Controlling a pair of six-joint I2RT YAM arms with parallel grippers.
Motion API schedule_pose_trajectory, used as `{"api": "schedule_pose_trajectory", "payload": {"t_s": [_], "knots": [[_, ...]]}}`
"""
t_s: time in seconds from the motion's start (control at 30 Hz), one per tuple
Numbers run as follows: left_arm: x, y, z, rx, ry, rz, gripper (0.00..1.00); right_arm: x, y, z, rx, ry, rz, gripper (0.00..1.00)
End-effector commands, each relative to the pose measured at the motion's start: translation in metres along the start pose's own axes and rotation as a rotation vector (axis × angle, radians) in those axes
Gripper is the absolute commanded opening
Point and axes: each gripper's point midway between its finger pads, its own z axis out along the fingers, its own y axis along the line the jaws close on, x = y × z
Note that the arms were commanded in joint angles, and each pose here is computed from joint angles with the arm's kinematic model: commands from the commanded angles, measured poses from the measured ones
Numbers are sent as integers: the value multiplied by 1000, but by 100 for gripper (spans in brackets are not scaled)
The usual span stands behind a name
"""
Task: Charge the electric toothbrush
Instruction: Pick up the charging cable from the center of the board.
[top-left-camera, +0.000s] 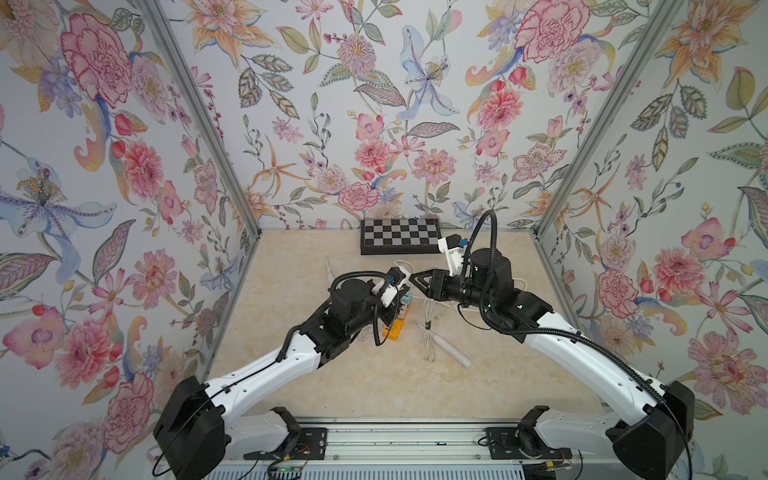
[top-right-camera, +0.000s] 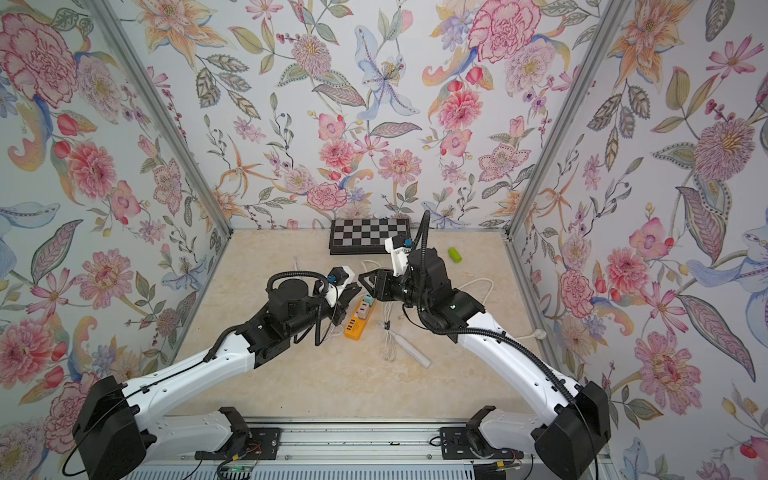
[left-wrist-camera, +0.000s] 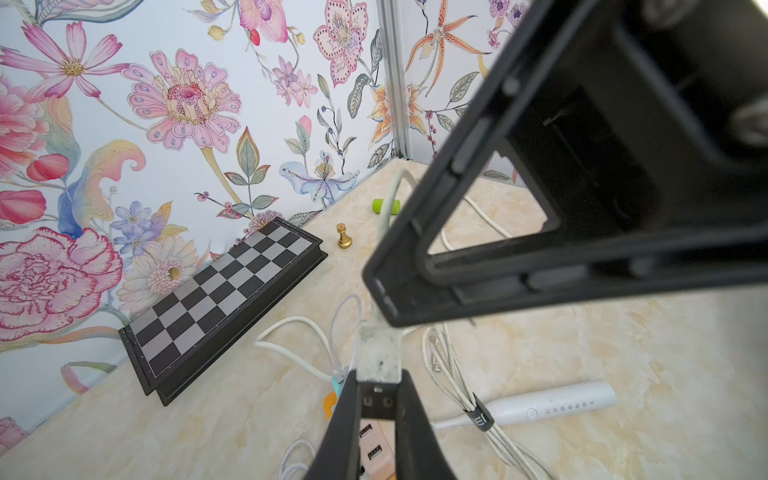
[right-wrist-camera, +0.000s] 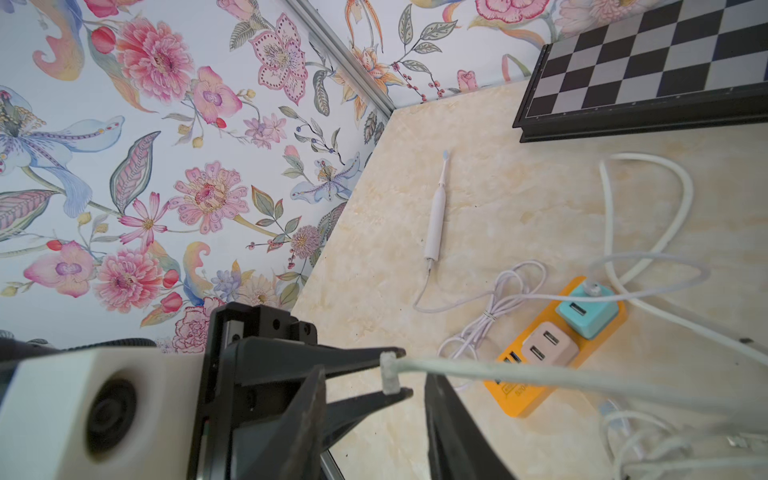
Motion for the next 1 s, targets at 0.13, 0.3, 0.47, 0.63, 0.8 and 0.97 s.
{"api": "schedule_pose_trajectory", "payload": {"t_s": [0.13,0.3,0.47,0.63,0.8,0.97], "knots": [[-19,-2,0,6,-50,17,8,-6,5,13,-71,-20,15,26],[-20,0,2,-2,-51,16,8,1,6,21,-102,14,24,18],[-21,0,3,-2,-50,15,8,-4,-8,18,-76,-4,27,5],[-16,0,2,-4,-37,11,22,-10,-17,14,-49,-33,-12,0],[1,2,-8,-30,-13,-68,64,-15,-22,15,-13,-70,-162,0],[51,12,-23,-140,87,-233,92,-2,-40,29,59,-56,-405,0]]}}
